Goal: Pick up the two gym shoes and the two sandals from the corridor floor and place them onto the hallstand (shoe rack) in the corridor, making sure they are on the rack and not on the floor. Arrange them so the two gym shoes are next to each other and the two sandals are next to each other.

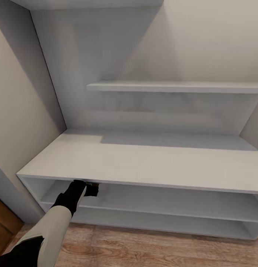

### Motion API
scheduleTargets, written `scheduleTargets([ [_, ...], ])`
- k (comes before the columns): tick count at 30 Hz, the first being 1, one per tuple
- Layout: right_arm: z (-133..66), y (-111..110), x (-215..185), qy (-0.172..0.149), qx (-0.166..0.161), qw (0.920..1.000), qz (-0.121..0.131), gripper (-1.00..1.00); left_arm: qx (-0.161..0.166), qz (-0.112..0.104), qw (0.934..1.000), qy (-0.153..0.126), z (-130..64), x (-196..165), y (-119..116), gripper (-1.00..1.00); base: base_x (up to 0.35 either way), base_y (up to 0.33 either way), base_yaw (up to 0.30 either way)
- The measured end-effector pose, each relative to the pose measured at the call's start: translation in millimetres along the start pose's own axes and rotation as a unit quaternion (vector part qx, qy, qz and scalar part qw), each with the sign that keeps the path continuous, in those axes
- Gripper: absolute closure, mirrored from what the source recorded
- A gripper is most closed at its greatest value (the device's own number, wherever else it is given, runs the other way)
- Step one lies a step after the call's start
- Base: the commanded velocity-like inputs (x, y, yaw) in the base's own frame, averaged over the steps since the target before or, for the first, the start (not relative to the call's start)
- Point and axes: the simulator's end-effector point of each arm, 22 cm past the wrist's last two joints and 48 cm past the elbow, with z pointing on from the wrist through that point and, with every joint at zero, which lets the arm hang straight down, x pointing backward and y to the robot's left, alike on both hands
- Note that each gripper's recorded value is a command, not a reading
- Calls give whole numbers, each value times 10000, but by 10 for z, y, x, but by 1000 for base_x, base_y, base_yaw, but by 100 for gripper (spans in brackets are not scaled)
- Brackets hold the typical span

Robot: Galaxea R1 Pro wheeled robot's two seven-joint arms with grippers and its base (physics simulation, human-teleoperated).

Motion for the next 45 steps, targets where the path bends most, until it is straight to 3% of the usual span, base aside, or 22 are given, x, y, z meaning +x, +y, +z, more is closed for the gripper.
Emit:
scheduleTargets([
  [6, 0, -1, 0, 0, 1, 10000, -1, 100, -2, 0, 10000, 6, 1, 4, 5, 100, 0, 0, 0],
  [7, 0, 0, -1, -1, 1, 10000, 0, 100, -2, -1, 10000, 5, 0, 4, 6, -100, 0, 0, 0],
  [45, 1, 3, 6, 5, -1, 10000, 1, 100, -1, -1, 10000, 7, 1, 6, 7, -100, 0, 0, 0],
])
